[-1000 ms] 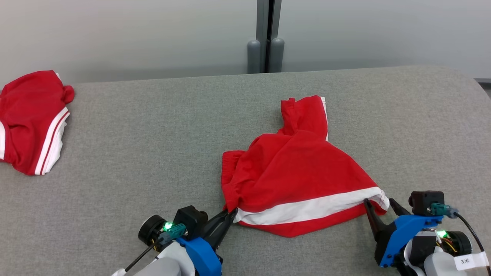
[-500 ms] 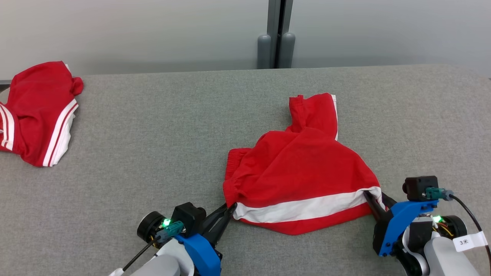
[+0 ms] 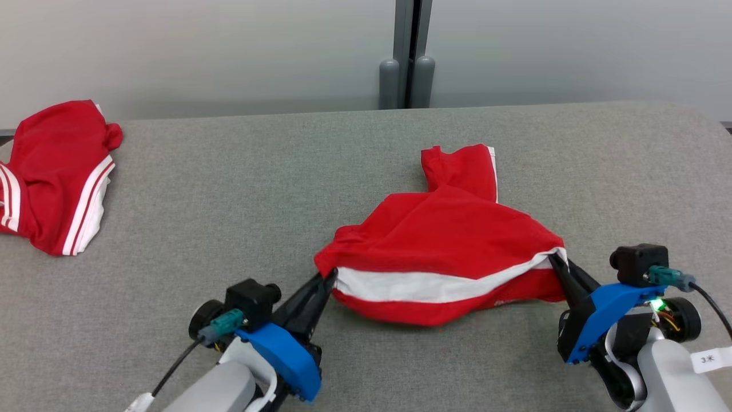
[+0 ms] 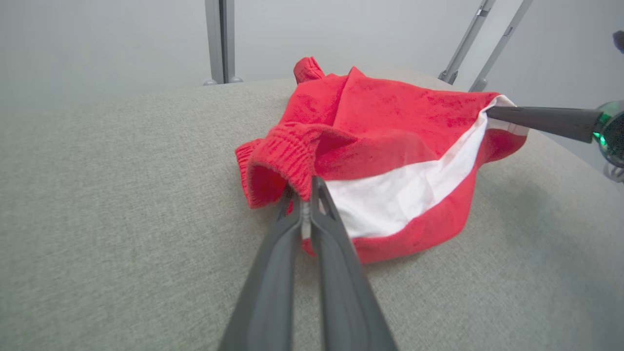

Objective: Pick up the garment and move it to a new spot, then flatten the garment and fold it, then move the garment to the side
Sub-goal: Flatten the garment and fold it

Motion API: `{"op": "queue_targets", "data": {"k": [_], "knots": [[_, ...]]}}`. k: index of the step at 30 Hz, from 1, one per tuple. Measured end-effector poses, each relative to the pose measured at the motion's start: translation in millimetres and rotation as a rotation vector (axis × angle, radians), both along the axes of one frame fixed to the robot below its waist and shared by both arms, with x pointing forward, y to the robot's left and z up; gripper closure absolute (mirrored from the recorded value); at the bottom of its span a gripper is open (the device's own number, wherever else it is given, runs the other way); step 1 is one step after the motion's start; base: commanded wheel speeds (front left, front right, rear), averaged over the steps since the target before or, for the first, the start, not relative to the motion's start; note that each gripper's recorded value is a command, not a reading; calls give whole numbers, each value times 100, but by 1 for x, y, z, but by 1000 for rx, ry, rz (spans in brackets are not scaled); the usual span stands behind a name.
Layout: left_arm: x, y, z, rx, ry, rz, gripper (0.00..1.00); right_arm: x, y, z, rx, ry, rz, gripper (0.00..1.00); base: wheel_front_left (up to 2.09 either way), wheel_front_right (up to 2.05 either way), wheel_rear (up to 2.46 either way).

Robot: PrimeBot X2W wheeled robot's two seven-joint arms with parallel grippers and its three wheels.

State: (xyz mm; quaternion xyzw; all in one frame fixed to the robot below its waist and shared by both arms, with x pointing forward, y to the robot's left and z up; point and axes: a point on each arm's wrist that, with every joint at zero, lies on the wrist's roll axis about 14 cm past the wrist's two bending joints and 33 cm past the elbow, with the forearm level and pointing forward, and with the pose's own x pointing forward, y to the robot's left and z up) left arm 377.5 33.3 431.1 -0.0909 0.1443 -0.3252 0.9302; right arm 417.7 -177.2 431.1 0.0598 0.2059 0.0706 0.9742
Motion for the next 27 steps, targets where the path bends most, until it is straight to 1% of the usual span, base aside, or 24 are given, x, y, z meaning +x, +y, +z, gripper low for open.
{"op": "queue_targets", "data": {"k": [3,8,9,10,11,12,13,14,18,20,23,25,27], "knots": [[15,3,33,-94,-61,53,100,6,-2,27,-4,-89,3,100,0,0,0],[27,11,96,-260,-179,112,100,10,-7,87,1,-269,1,100,0,0,0],[27,11,96,-260,-179,112,100,10,-7,87,1,-269,1,100,0,0,0],[26,15,121,-312,-229,118,100,7,-9,112,1,-341,-3,100,0,0,0],[25,16,133,-334,-256,118,100,5,-11,126,1,-381,-5,100,0,0,0],[25,16,133,-334,-256,118,100,5,-11,126,1,-381,-5,100,0,0,0],[23,19,163,-379,-318,114,100,-1,-11,154,0,-456,-5,100,0,0,0],[23,19,163,-379,-318,114,100,-1,-11,154,0,-456,-5,100,0,0,0],[9,21,221,-442,-443,81,100,-22,-11,205,2,-598,-3,100,0,0,0],[-1,22,250,-465,-512,60,100,-34,-9,230,16,-665,1,100,0,0,0],[-15,21,292,-484,-605,11,100,-51,-12,262,2,-758,-4,100,0,0,0],[-23,18,313,-490,-643,-25,100,-59,-11,277,-2,-799,-3,100,0,0,0],[-27,13,325,-491,-654,-59,100,-63,-11,282,5,-805,-2,100,0,0,0]]}}
